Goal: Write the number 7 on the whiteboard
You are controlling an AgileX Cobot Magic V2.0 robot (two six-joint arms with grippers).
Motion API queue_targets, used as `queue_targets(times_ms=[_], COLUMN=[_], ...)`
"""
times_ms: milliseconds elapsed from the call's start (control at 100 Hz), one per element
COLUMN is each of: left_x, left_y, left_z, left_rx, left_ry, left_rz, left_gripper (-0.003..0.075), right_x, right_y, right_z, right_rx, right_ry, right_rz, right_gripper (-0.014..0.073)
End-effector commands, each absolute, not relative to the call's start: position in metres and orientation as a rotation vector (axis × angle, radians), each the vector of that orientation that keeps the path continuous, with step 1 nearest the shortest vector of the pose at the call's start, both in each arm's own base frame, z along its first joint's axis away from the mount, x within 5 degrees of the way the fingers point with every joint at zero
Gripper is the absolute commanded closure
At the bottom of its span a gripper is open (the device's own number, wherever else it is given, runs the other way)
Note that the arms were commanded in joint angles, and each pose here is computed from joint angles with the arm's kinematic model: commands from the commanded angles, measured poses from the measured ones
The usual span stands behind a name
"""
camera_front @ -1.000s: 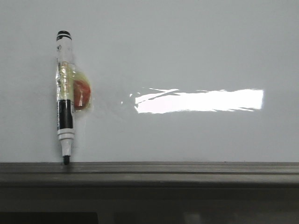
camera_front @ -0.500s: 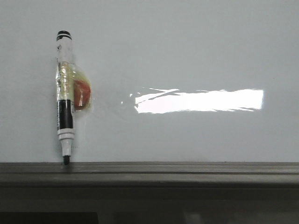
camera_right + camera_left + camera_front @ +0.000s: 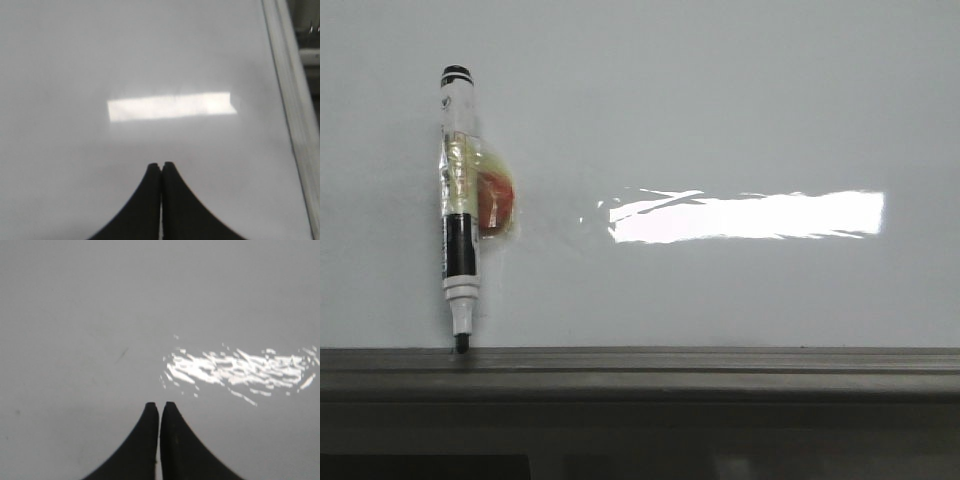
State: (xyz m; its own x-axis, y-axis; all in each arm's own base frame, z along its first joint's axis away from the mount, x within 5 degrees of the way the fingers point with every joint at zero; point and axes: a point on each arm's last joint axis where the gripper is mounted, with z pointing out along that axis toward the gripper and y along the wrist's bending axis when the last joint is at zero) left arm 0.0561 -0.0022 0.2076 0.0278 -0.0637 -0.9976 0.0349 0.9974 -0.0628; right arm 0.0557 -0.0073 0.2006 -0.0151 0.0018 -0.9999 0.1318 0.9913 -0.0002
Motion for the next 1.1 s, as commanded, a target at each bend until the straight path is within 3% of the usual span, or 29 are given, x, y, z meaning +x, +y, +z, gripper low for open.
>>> queue_targets(times_ms=[0, 100, 220, 410, 730, 1020, 1090], left_x=[0.053, 0.052, 0.051, 0.048, 0.055, 0.069, 0.071], left_y=[0.0, 0.001, 0.002, 0.001, -0.005, -0.005, -0.005], left_z=[0.216, 0.222, 0.224, 0.238, 0.286, 0.295, 0.298], left_rx=[-0.051, -0.058, -0.061, -0.056, 0.006, -0.011, -0.015], left_ry=[1.374, 1.306, 1.281, 1.278, 1.611, 1.624, 1.604], left_rz=[-0.077, -0.071, -0.069, -0.077, -0.098, -0.11, -0.107], left_gripper=[0.0741, 0.0741, 0.0741, 0.0741, 0.0741, 0.0738, 0.0703], right_x=[0.053, 0.05, 0.05, 0.051, 0.055, 0.063, 0.064], right_y=[-0.008, -0.009, -0.009, -0.007, -0.004, -0.005, -0.005], right_z=[0.217, 0.226, 0.227, 0.228, 0.266, 0.273, 0.271], right_rx=[0.124, 0.149, 0.149, 0.161, 0.168, 0.172, 0.172], right_ry=[1.354, 1.246, 1.237, 1.397, 1.668, 1.699, 1.706], right_rz=[-0.085, -0.067, -0.068, -0.032, 0.012, 0.013, 0.014], right_gripper=[0.0659, 0.0659, 0.0659, 0.0659, 0.0659, 0.0659, 0.0659])
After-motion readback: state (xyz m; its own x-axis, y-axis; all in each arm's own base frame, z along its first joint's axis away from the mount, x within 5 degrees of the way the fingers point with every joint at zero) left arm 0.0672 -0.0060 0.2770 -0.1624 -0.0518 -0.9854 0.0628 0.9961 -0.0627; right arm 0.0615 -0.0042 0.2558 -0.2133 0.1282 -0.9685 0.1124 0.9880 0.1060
